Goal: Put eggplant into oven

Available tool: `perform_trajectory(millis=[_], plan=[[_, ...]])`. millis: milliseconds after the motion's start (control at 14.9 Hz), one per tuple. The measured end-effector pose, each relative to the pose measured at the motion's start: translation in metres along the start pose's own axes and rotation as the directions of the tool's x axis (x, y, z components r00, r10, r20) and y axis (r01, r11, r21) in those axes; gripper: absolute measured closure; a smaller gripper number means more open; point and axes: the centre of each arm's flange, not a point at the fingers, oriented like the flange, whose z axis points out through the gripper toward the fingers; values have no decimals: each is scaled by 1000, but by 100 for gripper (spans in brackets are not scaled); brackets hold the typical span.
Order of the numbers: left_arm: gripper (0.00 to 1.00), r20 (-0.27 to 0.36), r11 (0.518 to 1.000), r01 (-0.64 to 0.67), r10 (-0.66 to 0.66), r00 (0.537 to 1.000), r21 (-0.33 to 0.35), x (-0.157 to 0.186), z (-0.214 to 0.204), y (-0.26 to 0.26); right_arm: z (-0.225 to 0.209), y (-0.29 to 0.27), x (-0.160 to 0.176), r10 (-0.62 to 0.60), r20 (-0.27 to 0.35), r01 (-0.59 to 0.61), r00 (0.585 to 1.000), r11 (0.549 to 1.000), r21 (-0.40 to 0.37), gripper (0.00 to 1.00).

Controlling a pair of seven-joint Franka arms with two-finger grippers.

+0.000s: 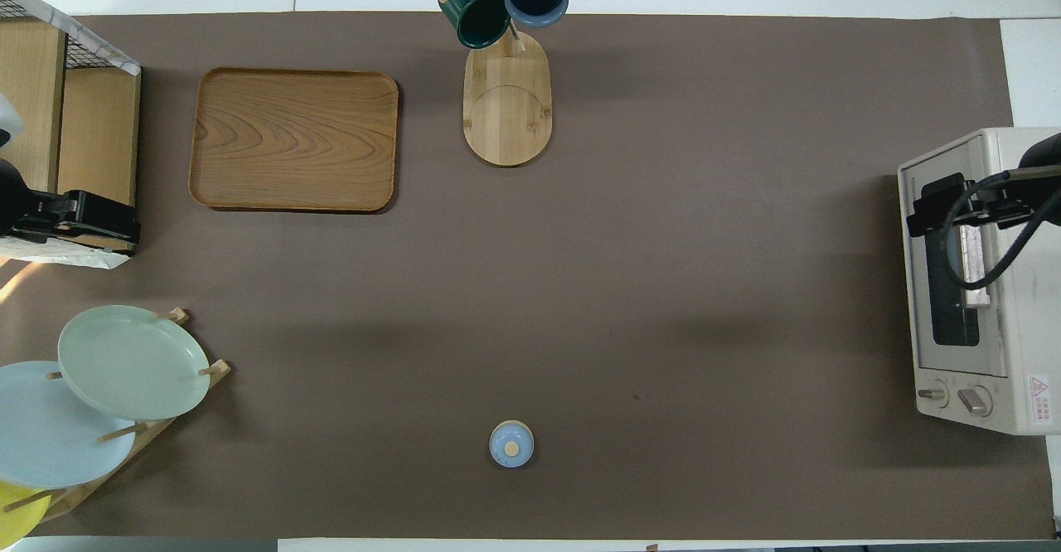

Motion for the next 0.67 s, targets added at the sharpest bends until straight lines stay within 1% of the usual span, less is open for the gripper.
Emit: perform_trajectory(millis=[673], plan=[[0,0,1000,0,0,1000,0,0,0,0,-4,-4,1,-7,-10,7,1000,1000,-2,0]])
